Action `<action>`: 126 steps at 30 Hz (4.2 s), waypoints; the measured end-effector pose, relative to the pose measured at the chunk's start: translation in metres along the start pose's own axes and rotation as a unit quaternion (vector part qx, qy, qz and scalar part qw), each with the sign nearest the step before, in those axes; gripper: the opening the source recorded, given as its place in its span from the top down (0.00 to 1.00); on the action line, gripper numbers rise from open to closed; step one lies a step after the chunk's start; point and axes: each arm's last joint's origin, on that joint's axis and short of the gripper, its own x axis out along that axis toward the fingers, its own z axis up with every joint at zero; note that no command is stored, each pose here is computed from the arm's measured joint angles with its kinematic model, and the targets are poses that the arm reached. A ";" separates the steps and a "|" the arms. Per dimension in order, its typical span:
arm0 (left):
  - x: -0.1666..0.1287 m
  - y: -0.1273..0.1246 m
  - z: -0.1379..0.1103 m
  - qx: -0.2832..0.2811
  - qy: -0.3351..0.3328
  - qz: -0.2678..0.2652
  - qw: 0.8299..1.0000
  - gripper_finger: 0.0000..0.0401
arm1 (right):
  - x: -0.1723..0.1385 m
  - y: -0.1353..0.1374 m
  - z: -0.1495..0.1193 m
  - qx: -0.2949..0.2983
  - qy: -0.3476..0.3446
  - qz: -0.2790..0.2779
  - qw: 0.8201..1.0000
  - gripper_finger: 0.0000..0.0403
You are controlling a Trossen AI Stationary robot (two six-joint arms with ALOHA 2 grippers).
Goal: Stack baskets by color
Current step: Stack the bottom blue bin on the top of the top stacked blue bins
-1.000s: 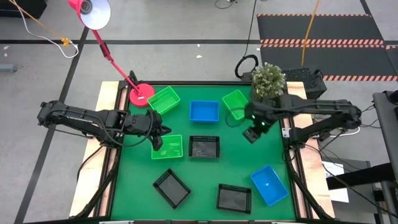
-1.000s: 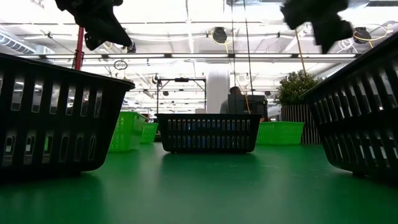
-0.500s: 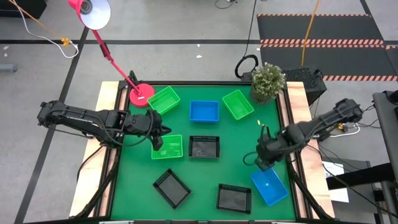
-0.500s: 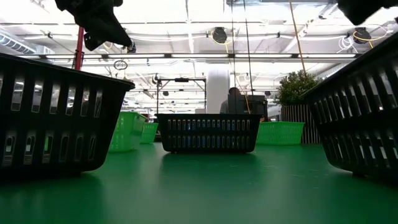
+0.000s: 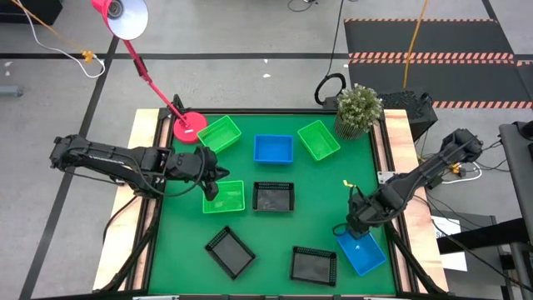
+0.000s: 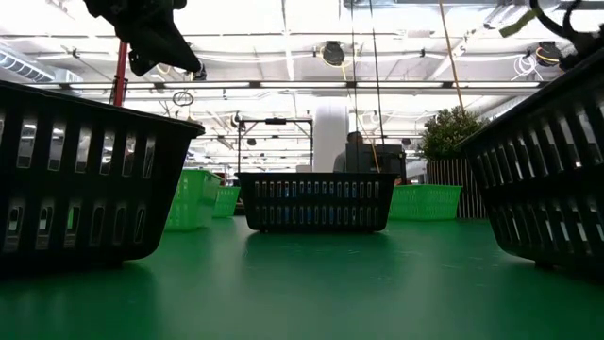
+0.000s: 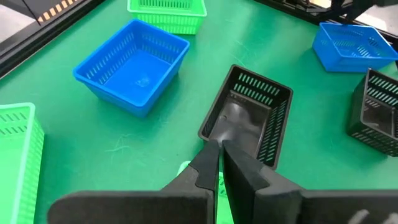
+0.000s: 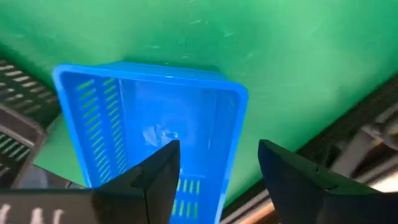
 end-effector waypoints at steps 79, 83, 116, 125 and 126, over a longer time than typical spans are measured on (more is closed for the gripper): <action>0.045 -0.034 0.058 0.015 -0.171 -0.046 0.984 0.37 | -0.154 0.050 0.115 -0.083 -0.213 0.169 0.959 1.00; 0.061 -0.042 0.065 0.021 -0.152 -0.052 0.987 0.32 | -0.161 0.061 0.133 -0.102 -0.223 0.162 0.956 1.00; 0.095 -0.018 0.069 0.068 -0.087 0.028 0.993 0.97 | -0.186 0.091 0.166 -0.165 -0.350 0.261 0.884 0.96; 0.080 -0.001 0.085 -0.029 -0.140 0.063 0.988 0.99 | -0.218 0.065 0.175 -0.031 -0.421 0.314 0.850 0.61; 0.079 0.003 0.085 -0.045 -0.139 0.069 0.987 0.99 | -0.222 0.060 0.175 -0.021 -0.427 0.319 0.846 0.57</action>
